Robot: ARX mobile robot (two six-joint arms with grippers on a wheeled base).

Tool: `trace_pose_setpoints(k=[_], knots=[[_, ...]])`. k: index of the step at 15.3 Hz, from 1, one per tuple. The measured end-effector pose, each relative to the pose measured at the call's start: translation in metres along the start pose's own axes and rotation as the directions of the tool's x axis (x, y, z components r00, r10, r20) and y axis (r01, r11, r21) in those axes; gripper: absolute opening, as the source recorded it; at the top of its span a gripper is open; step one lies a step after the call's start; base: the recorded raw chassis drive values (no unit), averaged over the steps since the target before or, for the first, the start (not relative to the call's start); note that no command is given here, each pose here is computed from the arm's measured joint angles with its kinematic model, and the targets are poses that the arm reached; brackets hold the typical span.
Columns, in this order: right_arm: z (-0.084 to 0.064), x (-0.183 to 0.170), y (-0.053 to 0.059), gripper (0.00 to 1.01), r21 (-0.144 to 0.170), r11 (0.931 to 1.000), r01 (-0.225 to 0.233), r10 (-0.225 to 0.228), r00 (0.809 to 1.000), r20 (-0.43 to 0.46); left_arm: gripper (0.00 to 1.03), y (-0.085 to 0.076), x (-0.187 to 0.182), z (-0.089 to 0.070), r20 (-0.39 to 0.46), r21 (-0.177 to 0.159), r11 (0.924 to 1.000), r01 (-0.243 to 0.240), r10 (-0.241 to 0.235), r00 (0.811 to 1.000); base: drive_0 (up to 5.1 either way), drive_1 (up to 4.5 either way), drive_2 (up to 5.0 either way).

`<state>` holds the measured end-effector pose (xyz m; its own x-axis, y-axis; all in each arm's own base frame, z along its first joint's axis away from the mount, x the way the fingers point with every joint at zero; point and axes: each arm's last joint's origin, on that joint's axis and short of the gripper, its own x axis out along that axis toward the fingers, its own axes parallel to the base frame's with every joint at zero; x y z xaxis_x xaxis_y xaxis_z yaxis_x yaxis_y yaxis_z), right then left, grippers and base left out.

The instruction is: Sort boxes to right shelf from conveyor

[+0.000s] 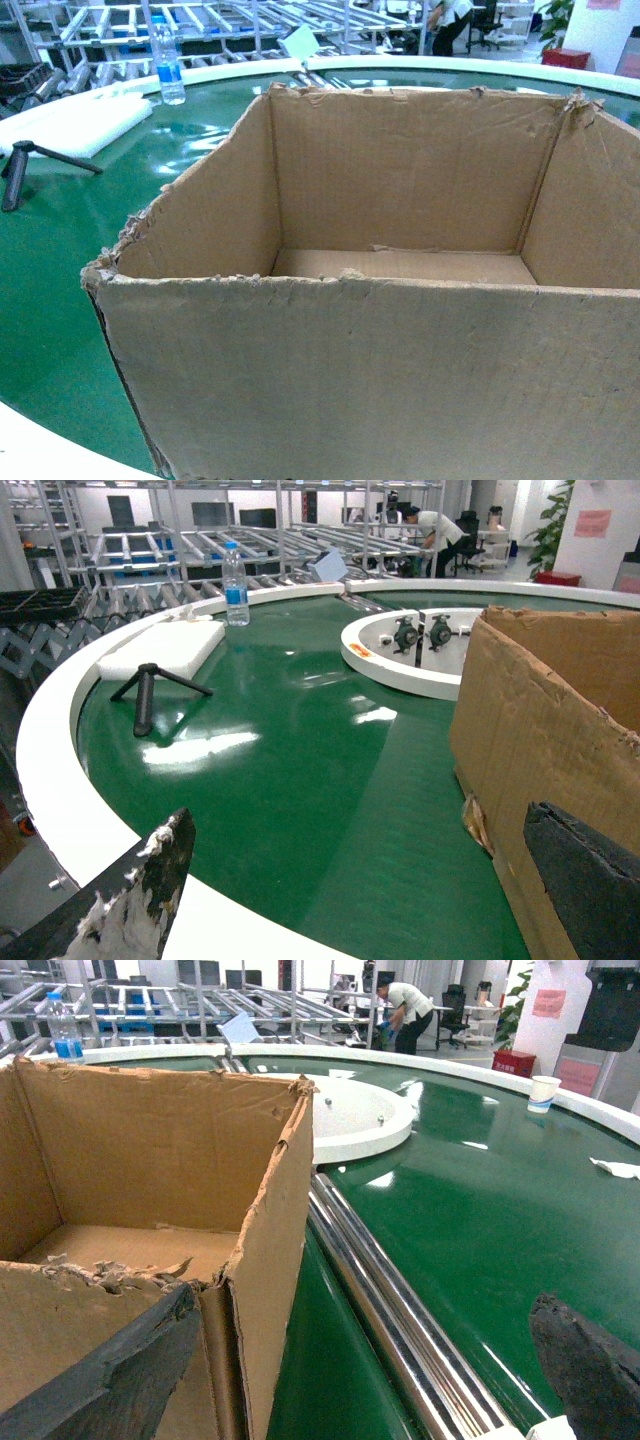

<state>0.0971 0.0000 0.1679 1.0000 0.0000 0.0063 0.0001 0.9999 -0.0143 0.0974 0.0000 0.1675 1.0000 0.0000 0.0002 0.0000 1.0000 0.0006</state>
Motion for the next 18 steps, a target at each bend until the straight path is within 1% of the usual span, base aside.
trace_pose_setpoints(k=[9, 11, 12, 14, 15, 16, 17, 18], knots=[[0.0, 0.0, 0.0, 0.98, 0.0, 1.0, 0.0, 0.0, 1.0, 0.0, 0.98, 0.0, 0.0, 0.0, 0.0, 0.0, 1.0, 0.0, 0.0, 1.0, 0.0, 0.0, 0.0], [0.003, 0.002, 0.0, 0.98, 0.0, 0.9999, -0.012, 0.012, 1.0, 0.021, 0.98, -0.001, 0.0, 0.0, 0.005, 0.0, 1.0, 0.008, -0.008, 1.0, 0.0, 0.0, 0.0], [0.002, 0.004, -0.001, 0.98, 0.006, 0.9999, -0.016, 0.016, 1.0, 0.008, 0.98, -0.002, 0.001, 0.003, 0.031, -0.001, 0.9998, 0.019, -0.019, 0.999, 0.0, 0.0, 0.0], [0.005, 0.012, -0.003, 0.98, 0.021, 0.9997, -0.009, 0.008, 1.0, 0.02, 0.98, -0.005, 0.007, 0.005, 0.027, -0.001, 0.9996, 0.029, -0.029, 0.999, 0.0, 0.0, 0.0], [0.014, 0.018, -0.003, 0.98, 0.021, 0.9998, -0.005, 0.004, 0.999, 0.037, 0.98, -0.006, 0.011, 0.006, 0.032, -0.001, 0.9995, 0.033, -0.033, 0.999, 0.0, 0.0, 0.0], [0.026, 0.025, -0.003, 0.98, 0.02, 0.9998, -0.008, 0.006, 0.998, 0.061, 0.98, -0.008, 0.017, 0.011, 0.039, -0.001, 0.9992, 0.039, -0.039, 0.998, 0.0, 0.0, 0.0], [0.039, 0.033, 0.0, 0.98, 0.02, 0.9996, -0.02, 0.018, 0.996, 0.089, 0.98, -0.01, 0.024, 0.021, 0.066, -0.002, 0.9986, 0.054, -0.054, 0.996, 0.0, 0.0, 0.0], [0.05, 0.044, 0.003, 0.98, 0.013, 0.9993, -0.034, 0.032, 0.994, 0.106, 0.98, -0.015, 0.037, 0.039, 0.118, 0.002, 0.9971, 0.076, -0.075, 0.99, 0.0, 0.0, 0.0]])
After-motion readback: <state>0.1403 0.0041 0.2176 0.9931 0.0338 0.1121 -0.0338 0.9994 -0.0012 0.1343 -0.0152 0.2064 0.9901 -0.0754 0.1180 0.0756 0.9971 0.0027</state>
